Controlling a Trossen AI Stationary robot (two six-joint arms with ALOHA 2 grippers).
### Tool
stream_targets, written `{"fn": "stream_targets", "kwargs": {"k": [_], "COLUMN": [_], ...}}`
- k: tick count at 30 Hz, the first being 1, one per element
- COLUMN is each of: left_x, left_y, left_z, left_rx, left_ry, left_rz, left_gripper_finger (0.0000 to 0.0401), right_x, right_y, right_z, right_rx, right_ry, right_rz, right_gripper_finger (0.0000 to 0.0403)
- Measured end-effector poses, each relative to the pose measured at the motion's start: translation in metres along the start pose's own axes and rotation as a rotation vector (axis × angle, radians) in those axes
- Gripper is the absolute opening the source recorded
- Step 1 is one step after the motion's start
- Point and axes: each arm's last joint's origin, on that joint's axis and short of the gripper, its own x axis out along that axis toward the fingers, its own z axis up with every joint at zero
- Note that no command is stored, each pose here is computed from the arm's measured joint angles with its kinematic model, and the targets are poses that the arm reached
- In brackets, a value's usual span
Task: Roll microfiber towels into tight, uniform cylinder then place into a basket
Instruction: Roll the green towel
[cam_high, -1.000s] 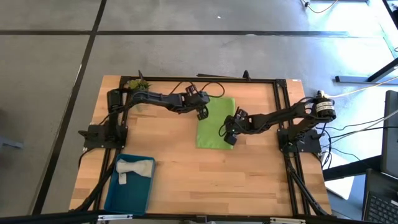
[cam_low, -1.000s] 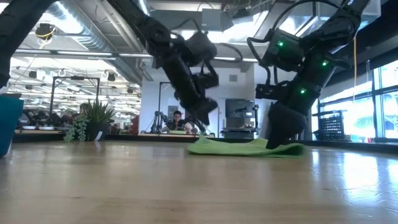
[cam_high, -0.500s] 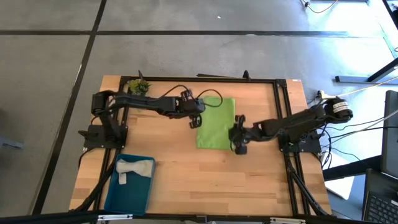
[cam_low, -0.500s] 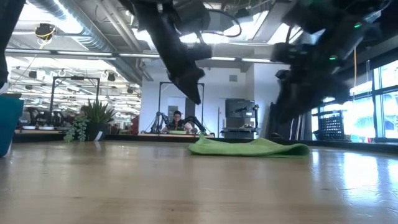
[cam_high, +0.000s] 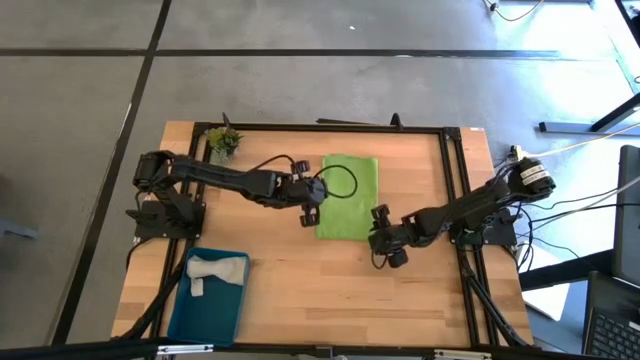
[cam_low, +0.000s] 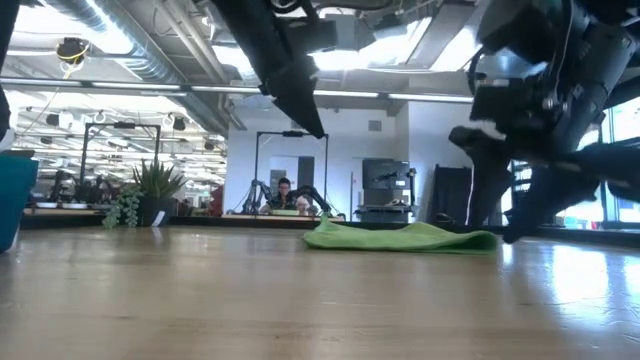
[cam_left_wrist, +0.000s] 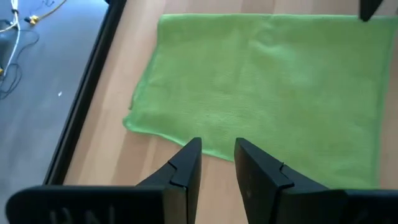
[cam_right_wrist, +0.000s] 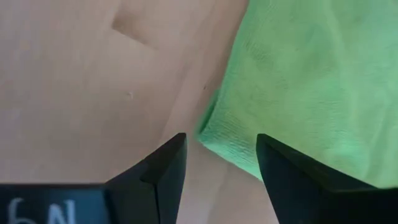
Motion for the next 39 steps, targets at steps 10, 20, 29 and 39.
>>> {"fn": "stream_targets", "kwargs": {"k": [10, 20, 29, 39], "left_x": [-0.005, -0.005, -0.005, -0.008], "left_y": [-0.006, -0.008, -0.008, -0.013], "left_z": [-0.001, -0.002, -0.003, -0.003], "left_rx": [-0.011, -0.016, -0.019, -0.006], "left_ry": [0.008, 0.012, 0.018, 0.018], "left_rz": [-0.013, -0.015, -0.015, -0.024], "left_gripper_finger": [0.0088, 0.0088, 0.0088, 0.0088], "right_x": [0.018, 0.02, 0.011, -0.02], "right_y": [0.003, 0.001, -0.007, -0.056], "right_z": [0.0, -0.001, 0.002, -0.001], "right_rx": [-0.006, 0.131, 0.179, 0.474], "right_ry": [0.039, 0.041, 0.026, -0.096], "right_rz": [-0.036, -0.084, -0.17, -0.254], "right_gripper_finger": [0.0193, 0.0064, 0.0016, 0.0007]}}
